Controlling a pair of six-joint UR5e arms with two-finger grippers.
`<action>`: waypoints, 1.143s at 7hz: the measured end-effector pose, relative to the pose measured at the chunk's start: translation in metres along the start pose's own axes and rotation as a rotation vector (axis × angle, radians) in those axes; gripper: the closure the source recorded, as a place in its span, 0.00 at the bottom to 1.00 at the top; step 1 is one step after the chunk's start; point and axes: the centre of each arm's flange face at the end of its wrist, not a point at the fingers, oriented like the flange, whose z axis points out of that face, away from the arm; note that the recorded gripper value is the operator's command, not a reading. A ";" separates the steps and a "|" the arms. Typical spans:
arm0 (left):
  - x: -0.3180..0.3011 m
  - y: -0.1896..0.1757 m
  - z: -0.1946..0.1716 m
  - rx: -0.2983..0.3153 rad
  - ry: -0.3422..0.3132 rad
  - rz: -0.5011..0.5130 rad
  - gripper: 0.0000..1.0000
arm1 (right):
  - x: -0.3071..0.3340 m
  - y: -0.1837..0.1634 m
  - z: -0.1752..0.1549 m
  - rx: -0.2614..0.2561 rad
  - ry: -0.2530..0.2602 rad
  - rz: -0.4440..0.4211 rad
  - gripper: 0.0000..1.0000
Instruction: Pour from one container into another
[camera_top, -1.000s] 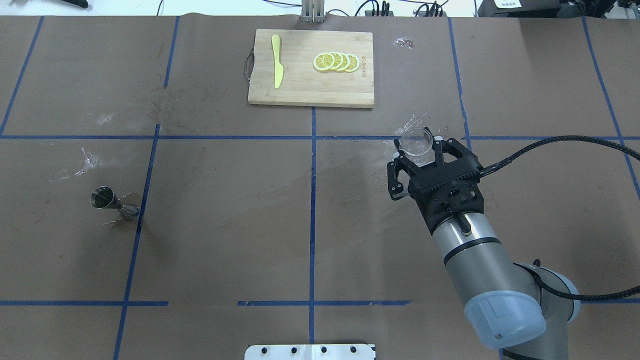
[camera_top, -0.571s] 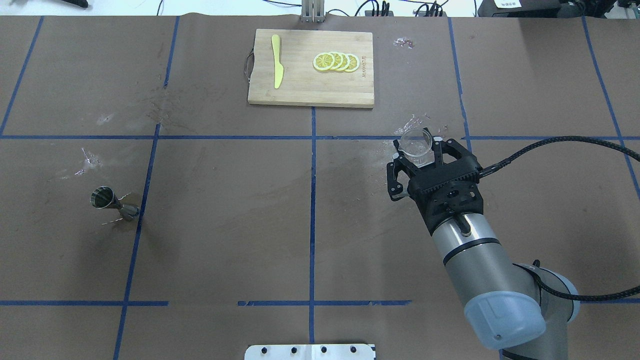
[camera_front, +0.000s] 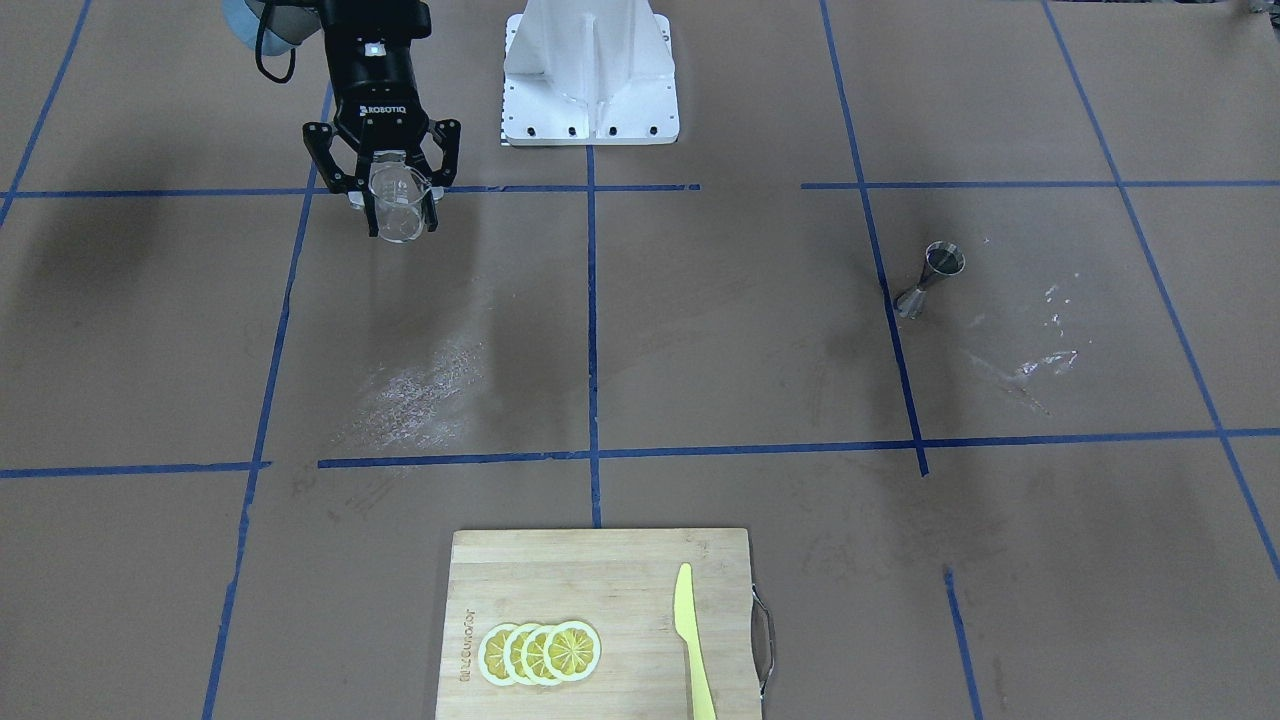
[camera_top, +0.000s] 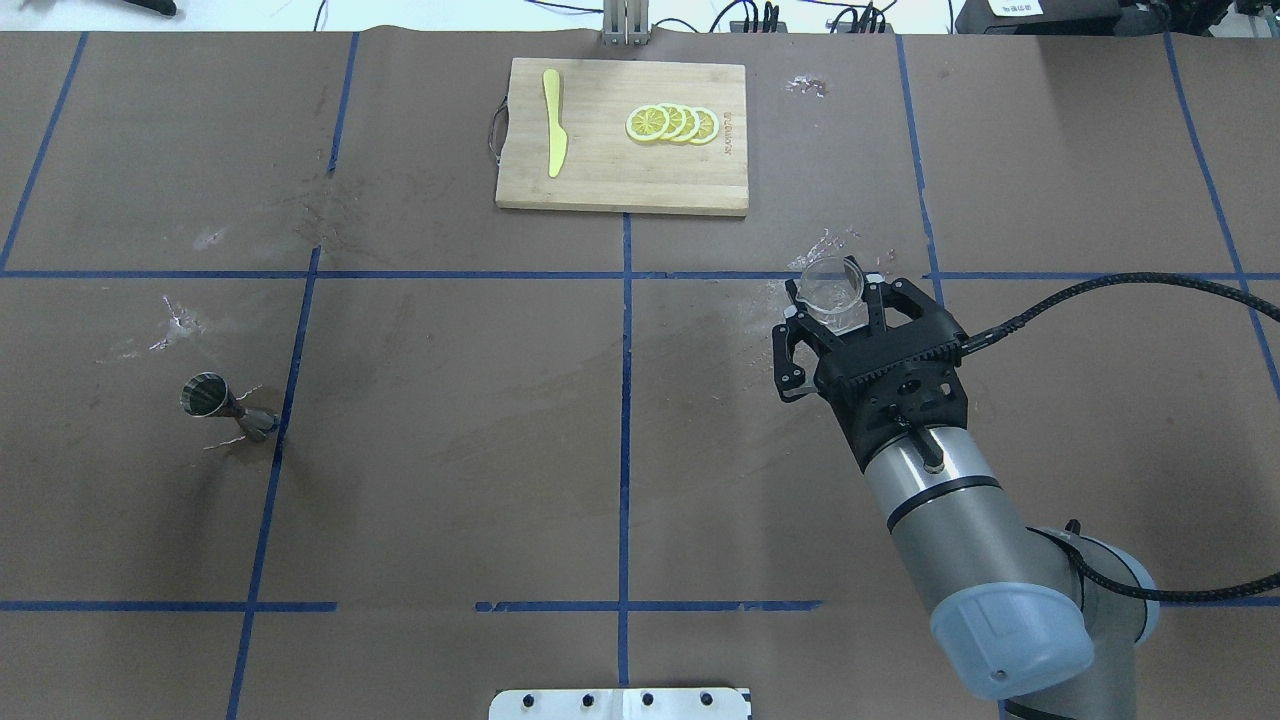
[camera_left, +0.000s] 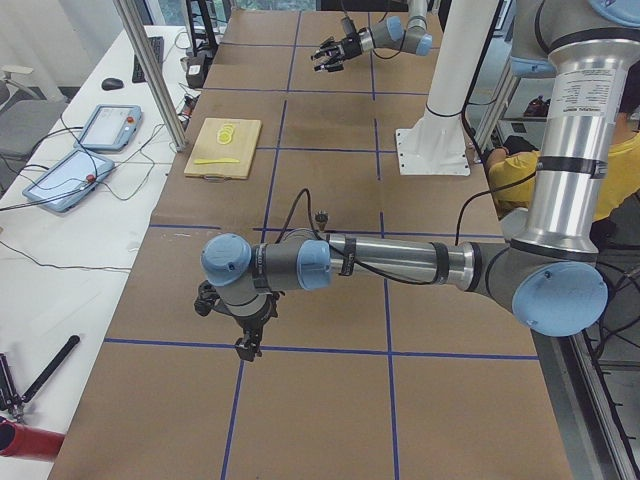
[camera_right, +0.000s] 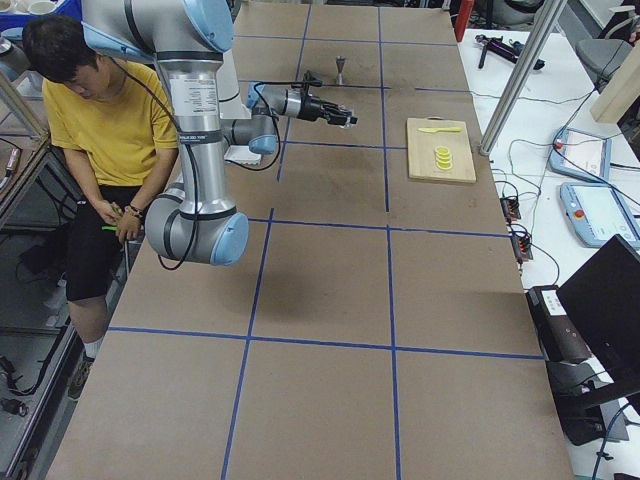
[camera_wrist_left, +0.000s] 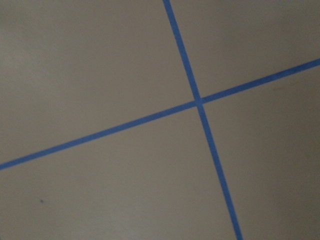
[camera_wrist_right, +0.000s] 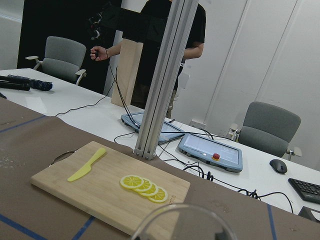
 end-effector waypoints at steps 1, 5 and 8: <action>0.003 0.001 0.000 0.007 0.024 -0.038 0.00 | 0.003 0.005 0.000 -0.001 -0.018 0.049 1.00; 0.008 -0.004 -0.005 0.049 0.022 -0.017 0.00 | 0.079 0.134 0.010 0.011 -0.018 0.154 1.00; 0.009 -0.006 -0.006 0.060 0.022 -0.006 0.00 | 0.111 0.199 0.010 -0.013 0.024 0.092 1.00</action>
